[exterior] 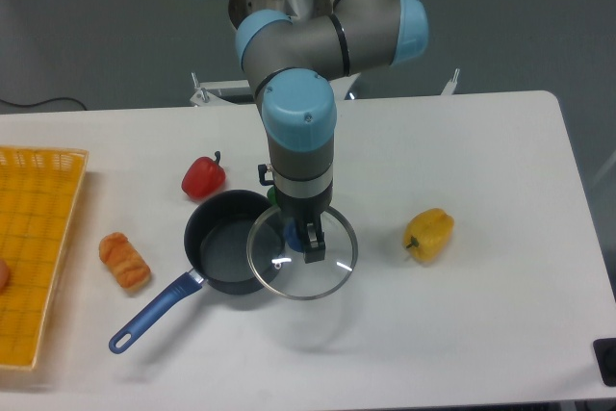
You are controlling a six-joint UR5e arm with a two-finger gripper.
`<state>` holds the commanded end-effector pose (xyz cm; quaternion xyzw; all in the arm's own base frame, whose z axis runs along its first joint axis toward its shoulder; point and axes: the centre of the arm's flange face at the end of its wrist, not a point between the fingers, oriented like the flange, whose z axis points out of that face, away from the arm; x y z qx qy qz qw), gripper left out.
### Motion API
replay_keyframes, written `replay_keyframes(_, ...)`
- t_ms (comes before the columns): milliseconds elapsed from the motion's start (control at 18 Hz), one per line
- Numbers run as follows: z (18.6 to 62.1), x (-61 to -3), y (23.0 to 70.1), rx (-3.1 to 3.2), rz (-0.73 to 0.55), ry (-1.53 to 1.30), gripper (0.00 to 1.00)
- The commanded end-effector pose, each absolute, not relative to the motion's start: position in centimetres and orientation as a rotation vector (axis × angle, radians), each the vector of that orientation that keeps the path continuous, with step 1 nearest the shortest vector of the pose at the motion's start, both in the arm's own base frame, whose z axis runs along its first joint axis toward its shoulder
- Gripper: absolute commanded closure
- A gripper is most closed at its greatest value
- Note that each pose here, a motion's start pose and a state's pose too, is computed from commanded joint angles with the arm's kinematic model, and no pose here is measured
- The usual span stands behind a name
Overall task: Place the lid on the table
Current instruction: 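Hold the glass lid by its knob with the gripper above the table, then carry the glass lid away from the saucepan toward the yellow pepper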
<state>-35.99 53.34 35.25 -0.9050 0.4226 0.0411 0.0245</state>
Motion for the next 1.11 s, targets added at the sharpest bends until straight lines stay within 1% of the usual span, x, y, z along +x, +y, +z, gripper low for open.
replay_keyframes(167,34.5,-36.8,53.6,-2.799,0.152,1.297,0.36)
replay_keyframes(444,32.9,-39.3,53.8,-2.82,0.152,1.27,0.36)
replay_keyframes(667,31.5,-40.9,53.4,-2.846,0.173,1.368,0.36)
replay_keyframes(944,29.9,-42.1,53.0,-2.847,0.146,1.391,0.36)
replay_keyframes(1111,29.8,-42.2,53.0,-2.846,0.148,1.396,0.36)
